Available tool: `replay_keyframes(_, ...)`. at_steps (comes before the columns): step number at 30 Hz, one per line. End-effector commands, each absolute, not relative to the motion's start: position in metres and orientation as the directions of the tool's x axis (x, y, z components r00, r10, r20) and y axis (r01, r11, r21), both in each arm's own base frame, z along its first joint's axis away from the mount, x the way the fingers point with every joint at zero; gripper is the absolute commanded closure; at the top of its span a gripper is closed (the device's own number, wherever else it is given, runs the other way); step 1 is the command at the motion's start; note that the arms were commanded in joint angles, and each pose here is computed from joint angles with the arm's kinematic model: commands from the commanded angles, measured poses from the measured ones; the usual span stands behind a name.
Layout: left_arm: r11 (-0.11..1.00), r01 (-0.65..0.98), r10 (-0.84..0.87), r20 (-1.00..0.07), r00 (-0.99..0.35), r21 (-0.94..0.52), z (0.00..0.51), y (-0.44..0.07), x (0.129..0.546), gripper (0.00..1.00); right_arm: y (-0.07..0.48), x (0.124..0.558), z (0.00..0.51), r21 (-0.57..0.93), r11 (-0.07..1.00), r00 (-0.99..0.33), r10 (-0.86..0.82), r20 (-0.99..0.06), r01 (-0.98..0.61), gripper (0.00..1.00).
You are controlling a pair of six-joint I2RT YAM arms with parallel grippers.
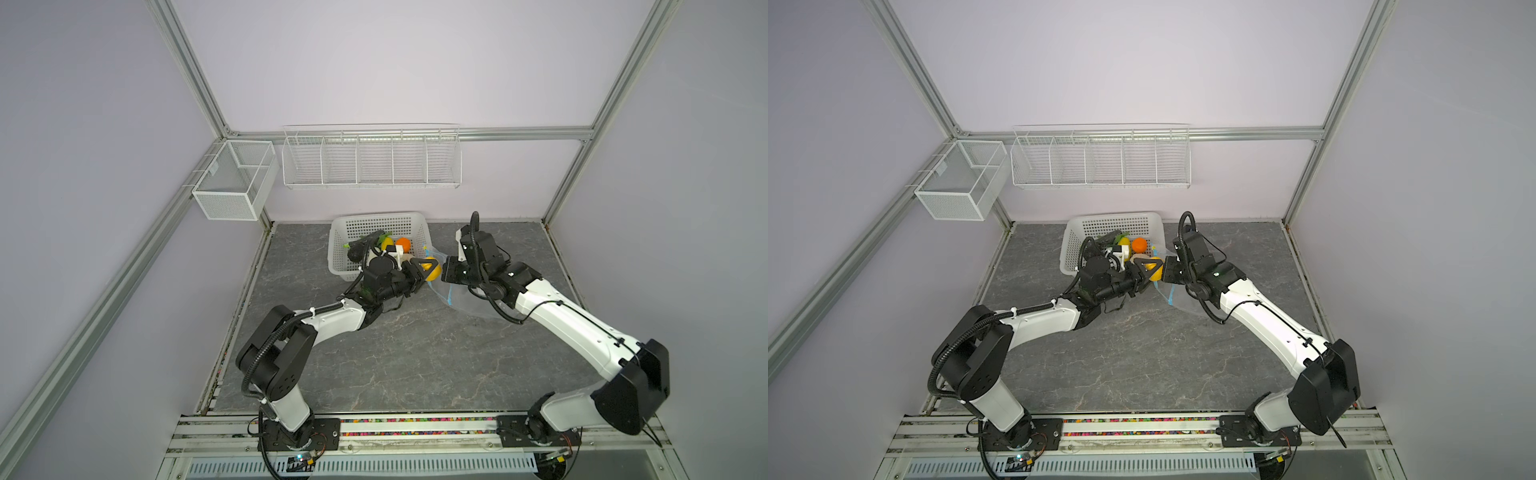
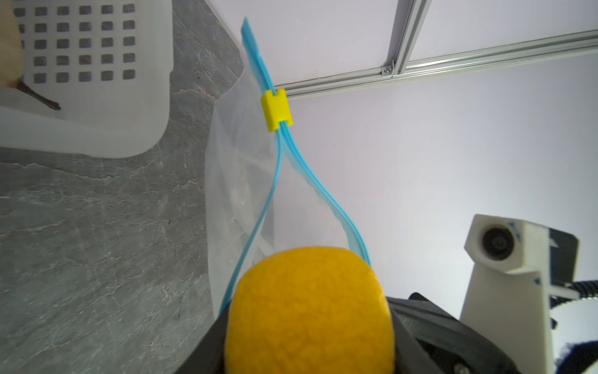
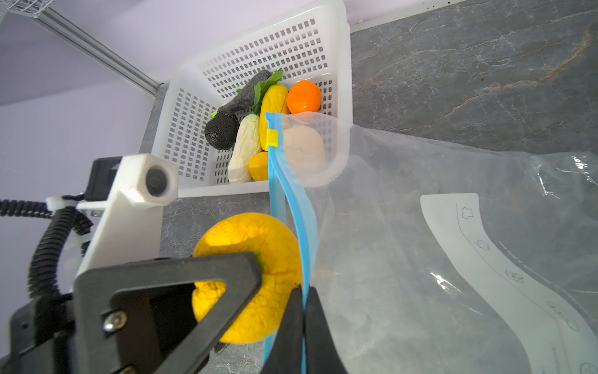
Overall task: Place the food in the zip-top bag and seal the zipper
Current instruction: 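Move the mango into the bag mouth with the left gripper while the right holds, then lower the yellow mango deeper into the bag with the left gripper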
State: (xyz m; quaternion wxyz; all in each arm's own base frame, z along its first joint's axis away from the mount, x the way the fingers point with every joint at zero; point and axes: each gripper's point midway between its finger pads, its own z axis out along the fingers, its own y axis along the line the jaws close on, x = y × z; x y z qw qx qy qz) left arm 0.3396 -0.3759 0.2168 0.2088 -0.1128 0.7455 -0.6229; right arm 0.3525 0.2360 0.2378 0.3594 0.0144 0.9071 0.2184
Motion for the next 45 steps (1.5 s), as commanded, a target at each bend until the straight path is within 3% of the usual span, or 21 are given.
replay_keyframes(1,0.244,0.093,-0.418,-0.191,-0.888,-0.965,0.210,-0.376,0.338,0.90,0.236,0.352,0.247,0.439,0.888,-0.727,0.211,-0.654,-0.136,0.94)
replay_keyframes(27,0.362,0.109,-0.360,-0.246,-0.900,-0.926,0.202,-0.382,0.334,0.86,0.240,0.351,0.241,0.458,0.878,-0.738,0.218,-0.638,-0.136,0.94)
replay_keyframes(45,0.380,0.118,-0.342,-0.258,-0.903,-0.917,0.200,-0.385,0.332,0.57,0.241,0.351,0.239,0.462,0.876,-0.743,0.217,-0.633,-0.138,0.94)
